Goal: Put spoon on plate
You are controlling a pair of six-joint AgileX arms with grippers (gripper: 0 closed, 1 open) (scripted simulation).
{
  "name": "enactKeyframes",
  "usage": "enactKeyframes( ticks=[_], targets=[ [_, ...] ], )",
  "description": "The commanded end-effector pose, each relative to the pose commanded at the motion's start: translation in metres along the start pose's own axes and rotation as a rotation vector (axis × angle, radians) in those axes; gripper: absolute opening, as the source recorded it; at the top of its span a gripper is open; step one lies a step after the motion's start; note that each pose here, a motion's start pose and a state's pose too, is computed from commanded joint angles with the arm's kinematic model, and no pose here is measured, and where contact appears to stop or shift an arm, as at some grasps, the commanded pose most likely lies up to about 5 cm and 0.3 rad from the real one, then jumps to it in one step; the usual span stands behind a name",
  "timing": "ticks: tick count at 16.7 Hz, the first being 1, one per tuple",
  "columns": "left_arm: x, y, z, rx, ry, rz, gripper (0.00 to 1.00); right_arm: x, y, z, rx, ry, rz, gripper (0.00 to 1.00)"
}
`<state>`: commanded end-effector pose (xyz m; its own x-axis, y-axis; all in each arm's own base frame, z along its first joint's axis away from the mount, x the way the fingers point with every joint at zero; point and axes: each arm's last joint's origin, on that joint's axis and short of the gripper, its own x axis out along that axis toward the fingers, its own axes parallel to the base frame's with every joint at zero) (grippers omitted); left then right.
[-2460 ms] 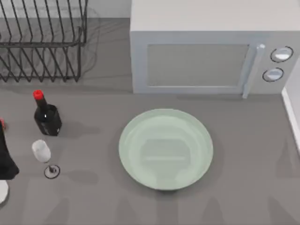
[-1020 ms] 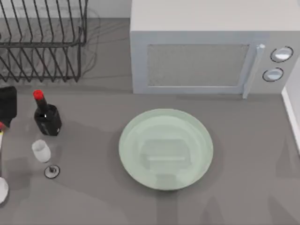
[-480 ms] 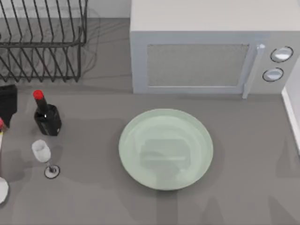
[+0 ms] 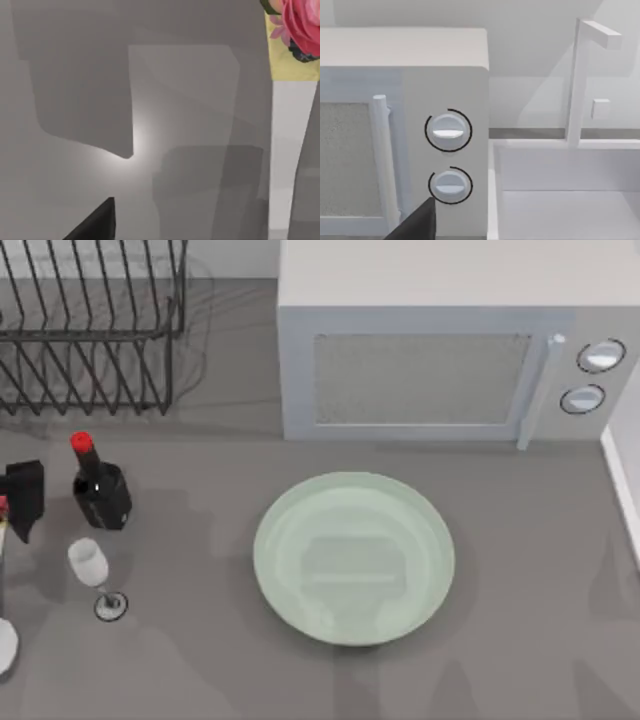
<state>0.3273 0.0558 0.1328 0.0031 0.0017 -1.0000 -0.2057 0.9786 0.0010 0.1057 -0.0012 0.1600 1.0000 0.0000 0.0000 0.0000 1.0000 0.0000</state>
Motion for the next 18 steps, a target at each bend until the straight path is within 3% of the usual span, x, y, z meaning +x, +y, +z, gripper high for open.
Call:
enactKeyframes(
  ticks=[4,10,18],
  targets=[
    [0.035,-0.007,-0.004,0.0,0.004,0.001,1.0,0.0,0.0,0.0,0.0,0.0,0.0,1.0],
    [0.041,-0.011,-0.004,0.002,-0.002,-0.001,1.0,0.0,0.0,0.0,0.0,0.0,0.0,1.0],
    [0.041,-0.011,-0.004,0.002,-0.002,-0.001,0.4,0.0,0.0,0.0,0.0,0.0,0.0,1.0]
  ],
)
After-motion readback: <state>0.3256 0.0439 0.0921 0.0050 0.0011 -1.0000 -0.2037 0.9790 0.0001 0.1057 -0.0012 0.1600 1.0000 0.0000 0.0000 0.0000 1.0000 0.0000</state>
